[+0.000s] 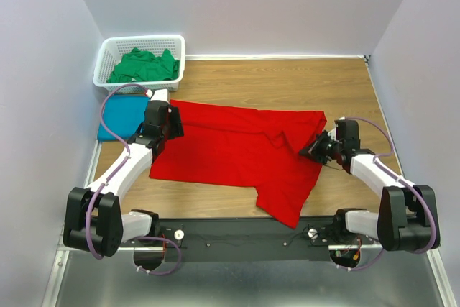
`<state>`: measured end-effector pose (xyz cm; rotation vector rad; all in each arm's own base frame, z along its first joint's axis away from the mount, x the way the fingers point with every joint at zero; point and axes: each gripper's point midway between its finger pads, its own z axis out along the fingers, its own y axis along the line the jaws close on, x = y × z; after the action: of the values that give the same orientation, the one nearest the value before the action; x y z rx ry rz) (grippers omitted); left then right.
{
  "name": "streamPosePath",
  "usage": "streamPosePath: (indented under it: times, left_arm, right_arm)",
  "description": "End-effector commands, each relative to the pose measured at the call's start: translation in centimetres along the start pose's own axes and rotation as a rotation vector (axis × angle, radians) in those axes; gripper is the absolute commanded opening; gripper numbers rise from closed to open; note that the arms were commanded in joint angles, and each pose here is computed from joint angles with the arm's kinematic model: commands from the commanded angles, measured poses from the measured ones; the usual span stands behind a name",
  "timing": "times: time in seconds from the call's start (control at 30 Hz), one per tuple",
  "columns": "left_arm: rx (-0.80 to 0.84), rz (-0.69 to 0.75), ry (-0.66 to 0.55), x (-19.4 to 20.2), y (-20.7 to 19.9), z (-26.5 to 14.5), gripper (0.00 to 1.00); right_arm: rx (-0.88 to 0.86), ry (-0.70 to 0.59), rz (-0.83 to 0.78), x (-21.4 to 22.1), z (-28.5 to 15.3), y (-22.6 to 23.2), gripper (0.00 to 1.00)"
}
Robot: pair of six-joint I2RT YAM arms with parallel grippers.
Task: Fold and stack the t-shirts
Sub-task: Fold the tshirt
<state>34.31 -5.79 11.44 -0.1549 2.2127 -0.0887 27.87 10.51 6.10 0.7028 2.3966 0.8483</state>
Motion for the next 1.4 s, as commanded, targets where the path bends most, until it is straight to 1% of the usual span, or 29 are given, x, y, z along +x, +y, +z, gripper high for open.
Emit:
streamPosePath:
  times: [0.0, 0.07, 0.1, 0.17, 0.23, 0.27, 0.3, 0.33, 0.4, 0.43, 0.47, 0.5, 0.53, 0.57, 0.6, 0.63, 0.67, 0.7, 0.77, 0.8, 0.83, 0.9, 0.93, 1.03, 1.2, 1.37]
  left_arm:
    - [0.015, 0.009, -0.018, -1.2, -0.5, -0.1, 0.69]
    - [0.015, 0.01, -0.016, -1.1, -0.5, -0.1, 0.69]
    - [0.014, 0.011, -0.015, -1.1, -0.4, -0.1, 0.69]
    - [0.014, 0.011, -0.015, -1.1, -0.4, -0.1, 0.69]
    - [0.013, 0.012, -0.014, -1.0, -0.4, 0.0, 0.69]
    - [0.012, 0.011, -0.011, -1.0, -0.4, -0.1, 0.69]
    - [0.012, 0.012, -0.012, -1.0, -0.4, -0.1, 0.69]
    - [0.01, 0.011, -0.011, -1.0, -0.4, -0.1, 0.69]
    - [0.011, 0.01, -0.013, -1.0, -0.4, -0.1, 0.69]
    - [0.011, 0.011, -0.009, -1.0, -0.4, 0.0, 0.69]
    - [0.011, 0.011, -0.009, -1.0, -0.4, 0.0, 0.69]
    - [0.011, 0.011, -0.006, -0.9, -0.4, 0.1, 0.69]
    - [0.011, 0.011, -0.008, -0.9, -0.4, 0.1, 0.69]
    - [0.011, 0.011, -0.009, -1.0, -0.4, 0.1, 0.69]
    - [0.011, 0.011, -0.008, -1.0, -0.4, 0.1, 0.69]
    - [0.009, 0.011, -0.007, -1.0, -0.4, 0.1, 0.69]
    - [0.009, 0.011, -0.007, -1.0, -0.4, 0.1, 0.69]
    - [0.007, 0.011, -0.006, -0.9, -0.3, 0.1, 0.69]
    - [0.007, 0.012, -0.004, -0.9, -0.4, 0.2, 0.69]
    - [0.005, 0.012, -0.005, -0.9, -0.3, 0.2, 0.69]
    - [0.003, 0.012, -0.002, -0.8, -0.3, 0.2, 0.69]
    - [0.002, 0.012, -0.003, -0.8, -0.3, 0.2, 0.69]
    - [0.002, 0.012, -0.004, -0.8, -0.3, 0.2, 0.69]
    - [0.003, 0.013, -0.001, -0.8, -0.3, 0.2, 0.69]
    - [0.002, 0.014, 0.001, -0.7, -0.3, 0.3, 0.69]
    - [0.001, 0.015, 0.004, -0.7, -0.3, 0.3, 0.69]
  right_arm:
    - [0.13, 0.039, 0.058, 2.0, 0.5, -3.5, 0.01]
    - [0.15, 0.047, 0.064, 2.3, 0.5, -4.0, 0.02]
    - [0.162, 0.051, 0.063, 2.3, 0.6, -4.2, 0.04]
    - [0.173, 0.052, 0.05, 2.0, 0.5, -4.2, 0.1]
    - [0.183, 0.054, 0.032, 1.8, 0.3, -4.0, 0.18]
    - [0.184, 0.045, 0.0, 1.3, 0.1, -3.8, 0.25]
    - [0.186, 0.013, -0.026, 0.1, -0.2, -3.1, 0.29]
    - [0.197, 0.011, -0.064, -0.3, -0.6, -3.0, 0.34]
    - [0.215, -0.022, -0.113, -1.7, -1.3, -2.4, 0.37]
    - [0.197, -0.057, -0.151, -3.2, -1.8, -0.9, 0.38]
    - [0.197, -0.061, -0.2, -3.6, -2.2, -0.4, 0.39]
    - [0.178, -0.085, -0.265, -4.6, -2.6, 1.2, 0.4]
    - [0.16, -0.093, -0.282, -4.8, -2.8, 2.1, 0.4]
    - [0.146, -0.097, -0.339, -5.1, -2.8, 3.1, 0.4]
    - [0.131, -0.084, -0.396, -4.4, -2.5, 4.3, 0.4]
    - [0.111, -0.093, -0.454, -4.6, -2.5, 5.8, 0.39]
    - [0.106, -0.084, -0.492, -4.2, -2.2, 6.5, 0.39]
    - [0.113, -0.048, -0.541, -2.8, -1.2, 6.9, 0.39]
    - [0.122, -0.024, -0.599, -2.0, -0.2, 7.6, 0.38]
    - [0.146, -0.027, -0.624, -1.9, 0.2, 7.5, 0.38]
    - [0.158, 0.011, -0.661, -0.6, 1.3, 7.6, 0.37]
    - [0.174, 0.023, -0.717, 0.1, 2.1, 8.0, 0.36]
    - [0.216, 0.028, -0.757, 0.5, 2.9, 7.5, 0.36]
    - [0.242, 0.061, -0.816, 1.7, 4.5, 7.3, 0.36]
    - [0.289, 0.104, -0.875, 3.0, 6.2, 6.4, 0.36]
    - [0.357, 0.091, -0.912, 2.9, 7.0, 5.2, 0.36]
